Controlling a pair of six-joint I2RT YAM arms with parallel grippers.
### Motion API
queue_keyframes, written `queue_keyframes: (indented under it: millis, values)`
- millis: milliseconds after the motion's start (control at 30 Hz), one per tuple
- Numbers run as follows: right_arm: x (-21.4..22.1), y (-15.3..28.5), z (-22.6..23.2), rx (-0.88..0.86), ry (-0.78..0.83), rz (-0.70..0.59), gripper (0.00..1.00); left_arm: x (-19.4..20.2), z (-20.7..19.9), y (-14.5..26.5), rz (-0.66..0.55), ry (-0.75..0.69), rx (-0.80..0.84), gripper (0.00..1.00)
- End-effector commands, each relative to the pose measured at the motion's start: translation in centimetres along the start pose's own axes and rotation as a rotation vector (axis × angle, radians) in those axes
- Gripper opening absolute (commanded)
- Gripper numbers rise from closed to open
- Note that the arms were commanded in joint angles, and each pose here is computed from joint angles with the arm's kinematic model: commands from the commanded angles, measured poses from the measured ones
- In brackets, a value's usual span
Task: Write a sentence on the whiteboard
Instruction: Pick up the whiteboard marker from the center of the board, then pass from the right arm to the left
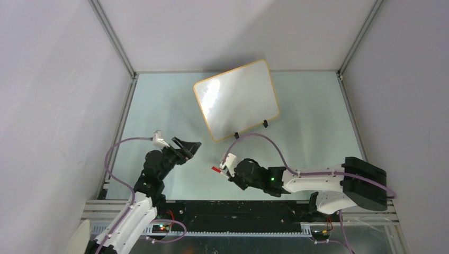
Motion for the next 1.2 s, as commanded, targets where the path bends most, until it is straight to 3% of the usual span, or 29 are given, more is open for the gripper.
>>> queue_keyframes:
  millis: [0,333,633,933,1033,1167]
  values:
    - [-2.1,1.2,-1.0,0.004,-0.071,-0.141,0.00,2.1,-1.9,0.6,0.090,0.216,0.019,0.85]
    - [-2.5,2.2,-1.4,-0.003,-0.099,-0.196,0.00,4.8,-4.0,1.4,0.114,0.383,0.039,0.64]
    - [-2.6,2.9,-1.6,0.007,-0.108,-0.239,0.00,7.0,-5.1,0.8,0.180,0.363,0.022,0.61]
    - [-2.6,2.9,-1.7,0.007,-0.109,-0.240,0.00,7.6,-6.3,0.8,0.201,0.346,0.047,0.51]
    - [-2.5,2.8,-1.6,0.006,-0.109,-0.237,0.00,7.6,-6.5,0.9,0.201,0.343,0.055,0.42]
    - [-2.6,2.9,-1.7,0.007,-0.111,-0.238,0.00,7.8,-6.7,1.0,0.210,0.341,0.069,0.40]
Point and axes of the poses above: each gripper's point midway between its finger pads, its own y axis back along the fingers, its own z axis along the line the jaws close on, x = y × z, the point moved 6 cm from there along y, back along the fingers, and after that the axes turned 5 degrees about y, right-handed, at the moved point
